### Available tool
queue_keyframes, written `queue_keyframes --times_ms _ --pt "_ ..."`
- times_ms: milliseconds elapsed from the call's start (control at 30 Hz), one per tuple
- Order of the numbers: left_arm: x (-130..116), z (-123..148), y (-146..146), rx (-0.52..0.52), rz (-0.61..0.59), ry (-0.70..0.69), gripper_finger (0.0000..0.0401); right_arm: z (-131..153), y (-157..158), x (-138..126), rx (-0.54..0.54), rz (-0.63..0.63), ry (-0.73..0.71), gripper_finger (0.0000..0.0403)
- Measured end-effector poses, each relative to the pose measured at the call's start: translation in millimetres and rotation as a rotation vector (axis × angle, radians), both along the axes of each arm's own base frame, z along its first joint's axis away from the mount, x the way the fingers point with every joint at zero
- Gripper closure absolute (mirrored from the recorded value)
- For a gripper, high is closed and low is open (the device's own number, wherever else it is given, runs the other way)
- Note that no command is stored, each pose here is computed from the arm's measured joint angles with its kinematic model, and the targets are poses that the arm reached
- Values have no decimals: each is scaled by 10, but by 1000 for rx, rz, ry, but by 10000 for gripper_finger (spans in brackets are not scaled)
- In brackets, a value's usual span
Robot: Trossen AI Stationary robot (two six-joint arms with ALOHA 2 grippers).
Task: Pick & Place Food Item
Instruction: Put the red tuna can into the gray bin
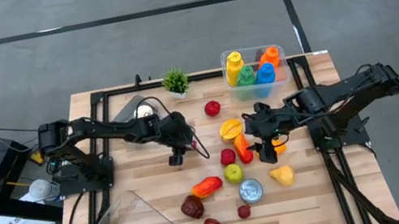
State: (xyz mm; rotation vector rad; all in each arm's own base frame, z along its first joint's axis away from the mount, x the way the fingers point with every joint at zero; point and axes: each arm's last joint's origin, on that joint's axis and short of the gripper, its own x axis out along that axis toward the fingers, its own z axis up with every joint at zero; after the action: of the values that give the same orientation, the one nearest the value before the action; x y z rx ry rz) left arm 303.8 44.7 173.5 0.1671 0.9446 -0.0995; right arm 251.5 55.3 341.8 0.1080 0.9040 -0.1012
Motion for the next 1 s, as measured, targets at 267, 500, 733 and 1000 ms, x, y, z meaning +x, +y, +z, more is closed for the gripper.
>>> queue_keyframes --times_ms 267,500,733,1000 --pt "-39 675 -119 157 332 -107 265 -20 -13 -29 -26 -22 31 149" --pt "-600 938 -178 445 853 -98 265 -28 -22 -46 -74 -48 41 149" --pt "-876 572 8 481 1069 125 265 -27 -41 -37 -80 -55 37 149" --pt "-946 211 266 546 1195 306 265 -20 -93 -17 -84 -65 27 149"
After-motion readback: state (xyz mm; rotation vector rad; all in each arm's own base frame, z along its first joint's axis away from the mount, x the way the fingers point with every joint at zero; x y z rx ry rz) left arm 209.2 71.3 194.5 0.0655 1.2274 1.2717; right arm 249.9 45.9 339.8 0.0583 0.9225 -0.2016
